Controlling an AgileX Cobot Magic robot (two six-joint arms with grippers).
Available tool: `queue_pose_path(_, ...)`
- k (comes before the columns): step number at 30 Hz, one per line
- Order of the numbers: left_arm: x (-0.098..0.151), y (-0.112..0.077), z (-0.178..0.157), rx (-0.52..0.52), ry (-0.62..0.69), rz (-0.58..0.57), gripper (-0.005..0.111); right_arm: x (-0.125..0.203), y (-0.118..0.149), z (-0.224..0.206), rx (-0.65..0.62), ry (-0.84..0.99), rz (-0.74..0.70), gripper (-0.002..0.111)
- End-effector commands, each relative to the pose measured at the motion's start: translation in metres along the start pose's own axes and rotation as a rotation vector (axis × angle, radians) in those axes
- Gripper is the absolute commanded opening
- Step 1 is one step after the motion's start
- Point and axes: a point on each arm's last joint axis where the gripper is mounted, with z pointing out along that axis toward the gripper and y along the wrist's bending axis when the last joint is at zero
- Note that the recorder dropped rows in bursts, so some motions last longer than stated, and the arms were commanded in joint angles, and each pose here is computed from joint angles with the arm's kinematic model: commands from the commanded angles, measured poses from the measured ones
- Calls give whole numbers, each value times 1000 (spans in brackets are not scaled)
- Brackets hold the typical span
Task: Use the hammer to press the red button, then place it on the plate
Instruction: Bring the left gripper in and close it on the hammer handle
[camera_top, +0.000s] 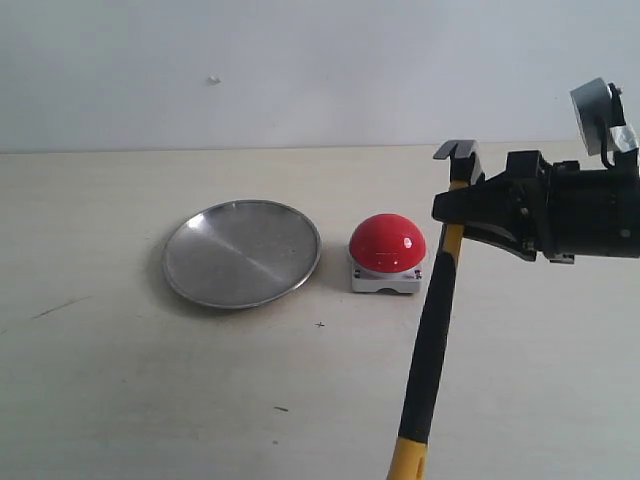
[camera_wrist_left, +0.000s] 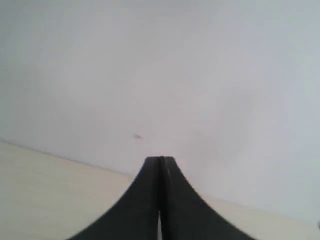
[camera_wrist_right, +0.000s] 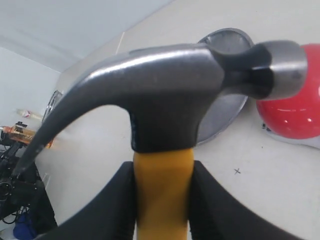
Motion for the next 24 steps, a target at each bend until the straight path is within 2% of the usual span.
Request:
queue_pose_path(1, 13, -24, 15, 284, 202, 38, 0, -9, 19, 9, -55, -20, -44, 0)
queue_pose_path(6, 9, -44, 42, 499, 407, 105, 0, -10, 30, 29, 26, -5, -70, 0)
queue_pose_path(10, 8, -47, 66, 559, 569, 138, 1, -18, 41, 38, 39, -16, -57, 0)
queue_pose_path(13, 14, -46, 81, 590, 654, 111, 10, -23, 43, 39, 51, -34, -23, 0)
queue_pose_path(18, 35, -43, 99, 639, 778, 33, 42, -28, 39, 39, 111, -69, 9, 0)
queue_pose_path(20, 50, -48, 111, 691, 858, 21, 50, -33, 40, 38, 121, -84, 0, 0)
queue_pose_path(23, 65, -65, 133, 748, 935, 36, 51, -35, 41, 38, 122, -93, 11, 0)
queue_pose_path(24, 71, -77, 141, 768, 971, 40, 51, -36, 42, 38, 122, -97, 8, 0)
